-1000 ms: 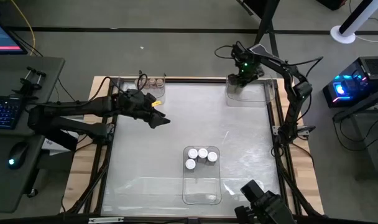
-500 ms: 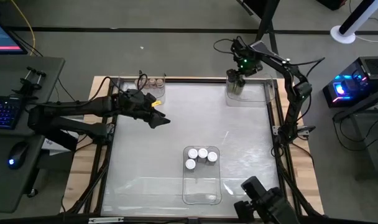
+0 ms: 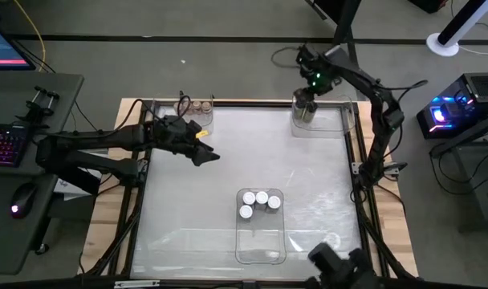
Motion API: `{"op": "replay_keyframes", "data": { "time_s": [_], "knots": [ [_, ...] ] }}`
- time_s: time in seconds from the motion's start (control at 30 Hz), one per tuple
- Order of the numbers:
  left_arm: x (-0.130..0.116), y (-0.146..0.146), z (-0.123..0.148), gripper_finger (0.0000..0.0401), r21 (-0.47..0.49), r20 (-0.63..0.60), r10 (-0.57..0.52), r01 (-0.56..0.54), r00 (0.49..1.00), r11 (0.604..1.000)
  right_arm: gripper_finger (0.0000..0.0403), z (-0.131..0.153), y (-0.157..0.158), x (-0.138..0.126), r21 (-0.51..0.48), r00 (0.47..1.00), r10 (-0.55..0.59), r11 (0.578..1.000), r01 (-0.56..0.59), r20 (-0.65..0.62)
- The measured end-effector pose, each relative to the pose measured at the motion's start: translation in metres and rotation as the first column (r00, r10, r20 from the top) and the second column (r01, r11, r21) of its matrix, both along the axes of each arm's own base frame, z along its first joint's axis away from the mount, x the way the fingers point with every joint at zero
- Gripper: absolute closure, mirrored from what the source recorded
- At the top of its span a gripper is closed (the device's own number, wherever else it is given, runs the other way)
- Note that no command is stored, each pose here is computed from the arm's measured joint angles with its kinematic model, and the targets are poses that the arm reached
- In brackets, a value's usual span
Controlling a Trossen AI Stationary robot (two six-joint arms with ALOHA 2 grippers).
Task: Sort spices by type
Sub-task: Put the black seasoning bottle into the top right transparent bin
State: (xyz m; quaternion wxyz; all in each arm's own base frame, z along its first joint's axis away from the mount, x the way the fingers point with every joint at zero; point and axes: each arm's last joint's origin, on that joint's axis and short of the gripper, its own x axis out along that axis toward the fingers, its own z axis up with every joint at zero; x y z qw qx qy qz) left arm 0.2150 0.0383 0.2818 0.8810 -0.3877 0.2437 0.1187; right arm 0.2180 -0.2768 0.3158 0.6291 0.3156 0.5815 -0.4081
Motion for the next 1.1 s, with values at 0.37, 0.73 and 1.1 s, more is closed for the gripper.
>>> {"op": "replay_keyframes", "data": {
  "time_s": [0.37,0.73,1.1],
  "knots": [
    [0.0,-0.004,-0.001,0.008,0.0,-0.014,-0.017,0.017,1.0,1.0,0.0393,-0.066,0.05,-0.02,0.006,0.995,-0.094,0.996,0.094,0.037],
    [0.0,-0.004,-0.001,0.008,0.001,-0.014,-0.016,0.016,1.0,1.0,0.0402,-0.097,0.041,-0.021,-0.128,0.962,-0.244,0.957,0.259,0.123],
    [0.0,-0.004,-0.001,0.008,0.01,-0.015,-0.014,0.014,1.0,1.0,0.0402,-0.095,0.036,-0.018,-0.182,0.954,-0.249,0.943,0.278,0.164]
  ]
}}
